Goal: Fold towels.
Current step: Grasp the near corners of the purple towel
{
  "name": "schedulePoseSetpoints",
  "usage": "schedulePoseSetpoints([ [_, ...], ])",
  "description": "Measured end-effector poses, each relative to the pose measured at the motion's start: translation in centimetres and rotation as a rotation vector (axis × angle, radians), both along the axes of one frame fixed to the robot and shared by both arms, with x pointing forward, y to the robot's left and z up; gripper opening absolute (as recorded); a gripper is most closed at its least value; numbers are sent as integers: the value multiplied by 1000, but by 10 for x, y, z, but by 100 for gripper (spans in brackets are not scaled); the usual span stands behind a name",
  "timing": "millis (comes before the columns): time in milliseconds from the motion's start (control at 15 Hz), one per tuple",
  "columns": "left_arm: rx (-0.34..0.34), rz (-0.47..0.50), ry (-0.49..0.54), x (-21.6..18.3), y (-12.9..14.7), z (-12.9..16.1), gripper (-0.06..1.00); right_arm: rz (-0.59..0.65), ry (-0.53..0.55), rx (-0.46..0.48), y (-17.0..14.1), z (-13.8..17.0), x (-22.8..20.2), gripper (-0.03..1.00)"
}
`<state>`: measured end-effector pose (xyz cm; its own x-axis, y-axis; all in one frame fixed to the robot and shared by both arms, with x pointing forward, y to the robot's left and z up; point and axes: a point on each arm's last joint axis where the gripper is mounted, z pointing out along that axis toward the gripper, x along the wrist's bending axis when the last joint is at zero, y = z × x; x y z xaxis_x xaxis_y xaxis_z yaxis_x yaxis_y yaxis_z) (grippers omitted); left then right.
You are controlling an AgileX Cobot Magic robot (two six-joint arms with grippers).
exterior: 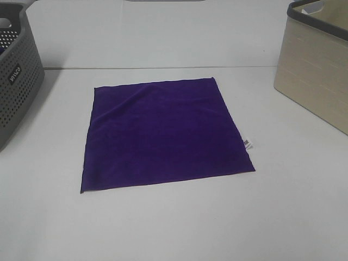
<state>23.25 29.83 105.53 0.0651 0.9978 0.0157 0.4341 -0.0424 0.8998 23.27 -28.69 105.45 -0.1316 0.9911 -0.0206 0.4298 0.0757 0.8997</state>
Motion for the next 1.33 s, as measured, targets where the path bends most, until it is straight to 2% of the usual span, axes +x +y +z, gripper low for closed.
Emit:
schedulePoseSetpoints([
  [1333,24,8,-1,0,2,0,99,0,0,0,0,0,0,76],
])
